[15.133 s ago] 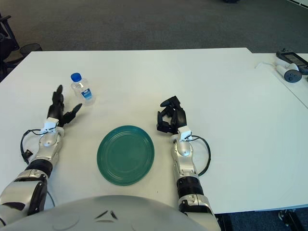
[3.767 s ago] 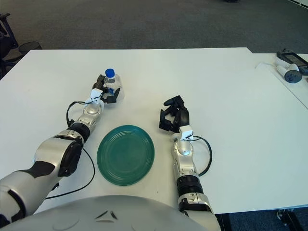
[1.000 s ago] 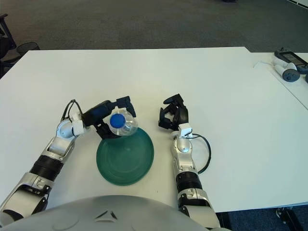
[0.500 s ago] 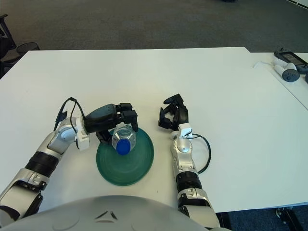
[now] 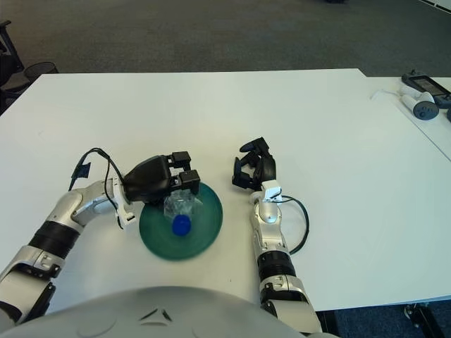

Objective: Put the bottle into the plate.

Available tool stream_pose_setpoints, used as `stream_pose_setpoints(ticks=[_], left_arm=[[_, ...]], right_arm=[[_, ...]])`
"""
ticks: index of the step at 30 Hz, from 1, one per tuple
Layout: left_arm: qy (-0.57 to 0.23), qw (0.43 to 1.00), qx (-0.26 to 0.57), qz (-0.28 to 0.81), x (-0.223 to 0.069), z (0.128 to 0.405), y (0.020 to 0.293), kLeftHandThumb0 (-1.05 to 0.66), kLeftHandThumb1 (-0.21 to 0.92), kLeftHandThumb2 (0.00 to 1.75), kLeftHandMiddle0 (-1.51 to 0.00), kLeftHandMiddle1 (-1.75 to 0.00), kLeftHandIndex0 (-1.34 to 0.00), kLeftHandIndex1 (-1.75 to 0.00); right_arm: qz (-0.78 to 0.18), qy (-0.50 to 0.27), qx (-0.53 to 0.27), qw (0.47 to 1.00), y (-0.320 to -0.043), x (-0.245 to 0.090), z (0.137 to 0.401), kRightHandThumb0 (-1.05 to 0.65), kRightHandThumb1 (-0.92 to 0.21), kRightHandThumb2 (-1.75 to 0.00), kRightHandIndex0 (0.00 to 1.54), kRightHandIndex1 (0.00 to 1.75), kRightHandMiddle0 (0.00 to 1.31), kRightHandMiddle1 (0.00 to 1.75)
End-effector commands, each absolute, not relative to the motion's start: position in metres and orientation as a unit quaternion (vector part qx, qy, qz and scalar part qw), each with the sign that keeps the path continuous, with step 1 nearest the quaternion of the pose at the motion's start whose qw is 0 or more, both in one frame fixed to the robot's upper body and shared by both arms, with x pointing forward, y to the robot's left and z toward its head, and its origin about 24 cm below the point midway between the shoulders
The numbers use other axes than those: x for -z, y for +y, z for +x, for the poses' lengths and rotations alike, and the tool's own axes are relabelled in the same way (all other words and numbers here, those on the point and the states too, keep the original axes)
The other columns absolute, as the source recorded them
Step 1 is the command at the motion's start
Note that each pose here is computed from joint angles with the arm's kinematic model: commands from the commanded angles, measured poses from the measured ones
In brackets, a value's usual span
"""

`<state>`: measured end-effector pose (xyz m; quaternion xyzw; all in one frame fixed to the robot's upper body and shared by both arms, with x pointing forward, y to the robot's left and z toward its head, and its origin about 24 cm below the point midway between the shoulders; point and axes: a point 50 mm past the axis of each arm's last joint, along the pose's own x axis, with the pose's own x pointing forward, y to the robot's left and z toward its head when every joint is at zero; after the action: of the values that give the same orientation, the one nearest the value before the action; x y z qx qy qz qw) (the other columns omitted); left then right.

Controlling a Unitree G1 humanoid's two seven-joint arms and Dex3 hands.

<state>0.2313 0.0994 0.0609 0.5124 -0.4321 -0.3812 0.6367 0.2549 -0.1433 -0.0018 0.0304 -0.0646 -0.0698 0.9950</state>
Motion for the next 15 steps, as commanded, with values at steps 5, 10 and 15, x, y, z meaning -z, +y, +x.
stream_pose_setpoints(ticks=[5,10,15], left_arm=[[-0.468,0.604,0.345,0.545,-0.062,0.238,0.107,-0.48,0.28,1.36,-1.23,-1.75,-0.64,-1.75],[-0.492,0.587,0.337,0.547,-0.072,0.23,0.104,-0.46,0.35,1.27,-1.2,-1.75,-0.58,-1.75],[-0.486,0.582,0.341,0.555,-0.071,0.231,0.105,-0.45,0.38,1.23,-1.17,-1.75,-0.55,-1.75]], right_arm=[[0.057,0.162,0.108,0.979,-0.136,0.091,0.178,-0.01,-0.38,-1.25,0.59,1.74,0.34,1.71],[0.055,0.162,0.106,0.98,-0.136,0.091,0.178,-0.01,-0.37,-1.25,0.6,1.74,0.34,1.7],[0.056,0.161,0.106,0.98,-0.136,0.091,0.178,-0.01,-0.37,-1.25,0.59,1.74,0.35,1.69]])
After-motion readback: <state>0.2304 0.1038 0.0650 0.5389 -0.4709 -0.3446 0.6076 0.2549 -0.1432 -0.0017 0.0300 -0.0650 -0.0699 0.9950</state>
